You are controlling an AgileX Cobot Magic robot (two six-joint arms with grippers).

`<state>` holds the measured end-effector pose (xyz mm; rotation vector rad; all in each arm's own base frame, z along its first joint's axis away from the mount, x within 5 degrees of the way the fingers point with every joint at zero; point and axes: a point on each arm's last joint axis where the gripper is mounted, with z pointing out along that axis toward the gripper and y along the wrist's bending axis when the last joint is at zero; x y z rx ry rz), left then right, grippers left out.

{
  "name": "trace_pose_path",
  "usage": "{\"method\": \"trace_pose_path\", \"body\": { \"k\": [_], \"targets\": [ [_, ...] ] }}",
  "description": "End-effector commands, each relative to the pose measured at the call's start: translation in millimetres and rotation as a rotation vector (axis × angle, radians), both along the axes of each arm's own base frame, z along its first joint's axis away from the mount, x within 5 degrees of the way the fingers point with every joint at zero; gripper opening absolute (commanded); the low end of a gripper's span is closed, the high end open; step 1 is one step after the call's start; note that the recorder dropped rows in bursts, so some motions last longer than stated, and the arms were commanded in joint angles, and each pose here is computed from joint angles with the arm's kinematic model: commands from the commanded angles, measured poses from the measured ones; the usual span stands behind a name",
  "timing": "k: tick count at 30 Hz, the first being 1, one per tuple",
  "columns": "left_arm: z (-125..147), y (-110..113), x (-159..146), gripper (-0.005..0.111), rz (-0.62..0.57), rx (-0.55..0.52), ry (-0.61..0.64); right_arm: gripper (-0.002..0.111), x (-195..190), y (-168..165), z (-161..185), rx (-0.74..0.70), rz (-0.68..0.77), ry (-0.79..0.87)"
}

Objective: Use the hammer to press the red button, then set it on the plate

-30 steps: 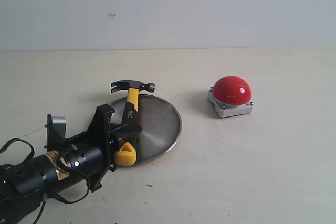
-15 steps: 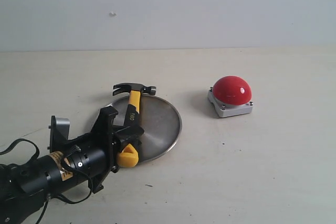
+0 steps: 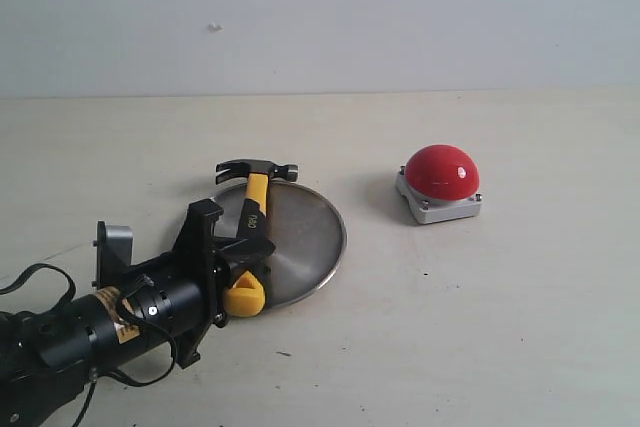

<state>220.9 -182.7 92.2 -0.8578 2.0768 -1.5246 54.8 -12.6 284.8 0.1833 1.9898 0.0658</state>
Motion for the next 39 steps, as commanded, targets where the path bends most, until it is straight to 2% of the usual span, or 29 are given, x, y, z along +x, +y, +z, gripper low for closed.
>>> {"method": "trace_pose_path", "body": {
  "k": [1,5,8,25,39],
  "targets": [
    [12,-3,4,0.018,-0.001,-0.070,-0.082,0.003,0,0,0,-0.005,0.007,-0.010],
    [12,-3,4,0.036,0.006,-0.089,-0.062,0.003,0,0,0,-0.005,0.007,-0.010],
    [10,-3,3,0.042,-0.002,-0.081,-0.032,0.003,0,0,0,-0.005,0.007,-0.010],
    [4,-11,-10,0.042,-0.139,-0.090,0.099,0.003,0,0,0,-0.005,0.007,-0.010],
    [2,-17,-22,0.042,-0.290,-0.067,0.121,0.003,0,1,0,-0.005,0.009,-0.012]
  ]
}}
